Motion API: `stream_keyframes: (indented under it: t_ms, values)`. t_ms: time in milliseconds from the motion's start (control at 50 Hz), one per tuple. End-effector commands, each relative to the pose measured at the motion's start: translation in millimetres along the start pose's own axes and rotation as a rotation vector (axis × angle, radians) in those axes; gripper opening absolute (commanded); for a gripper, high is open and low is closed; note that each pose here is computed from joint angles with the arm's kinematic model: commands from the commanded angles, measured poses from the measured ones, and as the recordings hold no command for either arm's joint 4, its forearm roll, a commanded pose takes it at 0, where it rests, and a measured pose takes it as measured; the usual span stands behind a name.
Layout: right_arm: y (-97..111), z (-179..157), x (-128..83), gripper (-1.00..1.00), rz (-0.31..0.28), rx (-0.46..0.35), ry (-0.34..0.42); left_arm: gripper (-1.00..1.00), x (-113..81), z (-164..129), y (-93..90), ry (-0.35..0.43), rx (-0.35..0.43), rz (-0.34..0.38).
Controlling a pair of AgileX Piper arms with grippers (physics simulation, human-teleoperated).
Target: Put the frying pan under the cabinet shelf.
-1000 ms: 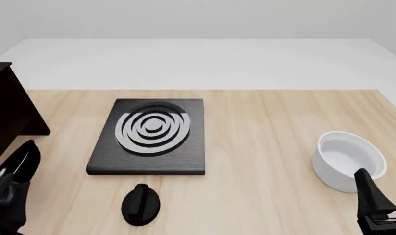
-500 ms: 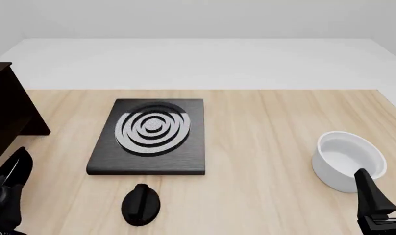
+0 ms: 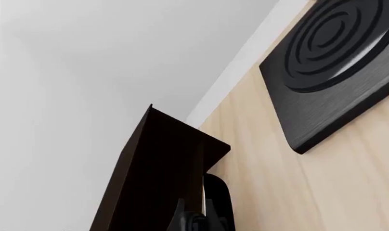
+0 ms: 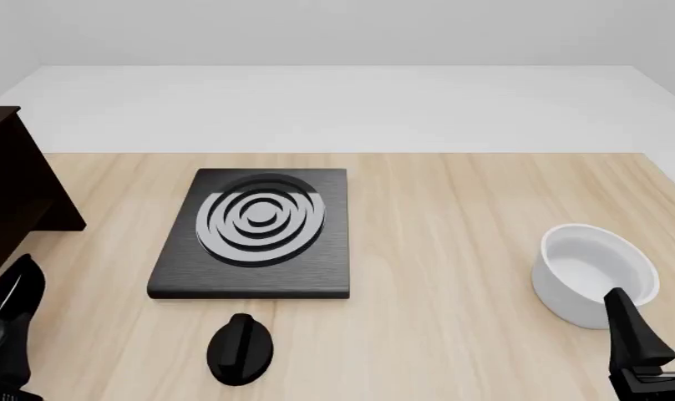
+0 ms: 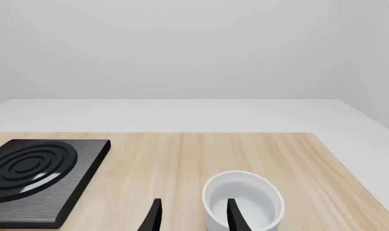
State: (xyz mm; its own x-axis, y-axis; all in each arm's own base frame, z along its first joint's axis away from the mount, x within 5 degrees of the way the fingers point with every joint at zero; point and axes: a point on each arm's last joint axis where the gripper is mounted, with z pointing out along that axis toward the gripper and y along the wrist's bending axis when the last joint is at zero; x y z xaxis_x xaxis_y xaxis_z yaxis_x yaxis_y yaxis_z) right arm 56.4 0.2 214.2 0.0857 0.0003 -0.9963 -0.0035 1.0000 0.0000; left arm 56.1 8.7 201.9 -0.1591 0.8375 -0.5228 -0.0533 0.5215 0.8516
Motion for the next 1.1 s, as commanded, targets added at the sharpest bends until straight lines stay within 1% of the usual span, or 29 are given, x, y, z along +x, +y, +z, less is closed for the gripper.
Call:
stream_keyframes:
  t_ms: [20,120,180,220,240,300,340,380,400,440,480,500,540,600,620,660,680,720,760,780,800,820,840,880,940,980,1020,1060,1100]
  values:
    - [0.0,0.0,0.0,1.00,0.000,0.000,0.000,-1.00,1.1,-0.4,1.9,0.015,-0.023,0.119]
    - [0.0,0.0,0.0,1.00,0.000,0.000,0.000,-1.00,1.0,-0.4,1.1,0.010,-0.013,0.114]
    - [0.0,0.0,0.0,1.00,0.000,0.000,0.000,-1.00,0.8,-0.4,0.8,0.006,-0.008,0.095]
    - [0.0,0.0,0.0,1.00,0.000,0.000,0.000,-1.00,0.9,-0.4,0.5,0.007,-0.004,0.054]
    - [0.0,0.0,0.0,1.00,0.000,0.000,0.000,-1.00,1.2,-0.4,0.4,0.011,-0.005,0.078]
    - [0.0,0.0,0.0,1.00,0.000,0.000,0.000,-1.00,1.3,-0.4,0.1,0.011,-0.001,0.058]
    - [0.0,0.0,0.0,1.00,0.000,0.000,0.000,-1.00,1.1,-0.4,-0.2,0.008,0.003,0.020]
    - [0.0,0.0,0.0,1.00,0.000,0.000,0.000,-1.00,1.6,-0.4,-0.5,0.015,0.007,0.037]
    - [0.0,0.0,0.0,1.00,0.000,0.000,0.000,-1.00,1.8,-0.4,-0.7,0.018,0.008,0.007]
    - [0.0,0.0,0.0,1.00,0.000,0.000,0.000,-1.00,2.0,-0.4,-0.9,0.019,0.010,0.014]
    - [0.0,0.0,0.0,1.00,0.000,0.000,0.000,-1.00,2.0,-0.5,-1.0,0.022,0.014,-0.019]
    - [0.0,0.0,0.0,1.00,0.000,0.000,0.000,-1.00,2.5,-0.4,-1.4,0.027,0.015,0.003]
    - [0.0,0.0,0.0,1.00,0.000,0.000,0.000,-1.00,1.8,-0.9,-0.1,0.031,0.017,-0.037]
    - [0.0,0.0,0.0,1.00,0.000,0.000,0.000,-1.00,1.5,-1.5,0.5,0.043,0.034,-0.062]
    - [0.0,0.0,0.0,1.00,0.000,0.000,0.000,-1.00,-0.5,-2.6,3.5,0.045,0.040,-0.089]
    - [0.0,0.0,0.0,1.00,0.000,0.000,0.000,-1.00,1.6,-2.2,0.9,0.061,0.048,-0.089]
    - [0.0,0.0,0.0,1.00,0.000,0.000,0.000,-1.00,-0.1,-3.3,3.4,0.065,0.058,-0.112]
    - [0.0,0.0,0.0,1.00,0.000,0.000,0.000,-1.00,1.7,-3.1,0.4,0.078,0.077,-0.096]
    - [0.0,0.0,0.0,1.00,0.000,0.000,0.000,-1.00,0.2,-4.6,2.6,0.089,0.096,-0.124]
    - [0.0,0.0,0.0,1.00,0.000,0.000,0.000,-1.00,0.9,-4.4,1.9,0.094,0.095,-0.113]
    - [0.0,0.0,0.0,1.00,0.000,0.000,0.000,-1.00,5.8,-3.4,-6.1,0.113,0.129,-0.076]
    - [0.0,0.0,0.0,1.00,0.000,0.000,0.000,-1.00,4.4,-4.2,-3.7,0.117,0.129,-0.093]
    - [0.0,0.0,0.0,1.00,0.000,0.000,0.000,-1.00,6.1,-4.8,-6.8,0.138,0.164,-0.104]
    - [0.0,0.0,0.0,1.00,0.000,0.000,0.000,-1.00,9.5,-4.2,-12.1,0.147,0.182,-0.071]
    - [0.0,0.0,0.0,1.00,0.000,0.000,0.000,-1.00,8.1,0.7,-9.8,0.173,0.221,-0.085]
    - [0.0,0.0,0.0,1.00,0.000,0.000,0.000,-1.00,12.0,8.6,-14.7,0.205,0.258,-0.070]
    - [0.0,0.0,0.0,1.00,0.000,0.000,0.000,-1.00,14.4,15.6,-15.3,0.226,0.265,-0.035]
    - [0.0,0.0,0.0,1.00,0.000,0.000,0.000,-1.00,12.6,21.6,-11.3,0.232,0.264,-0.048]
    - [0.0,0.0,0.0,1.00,0.000,0.000,0.000,-1.00,17.0,28.7,-16.1,0.243,0.276,-0.010]
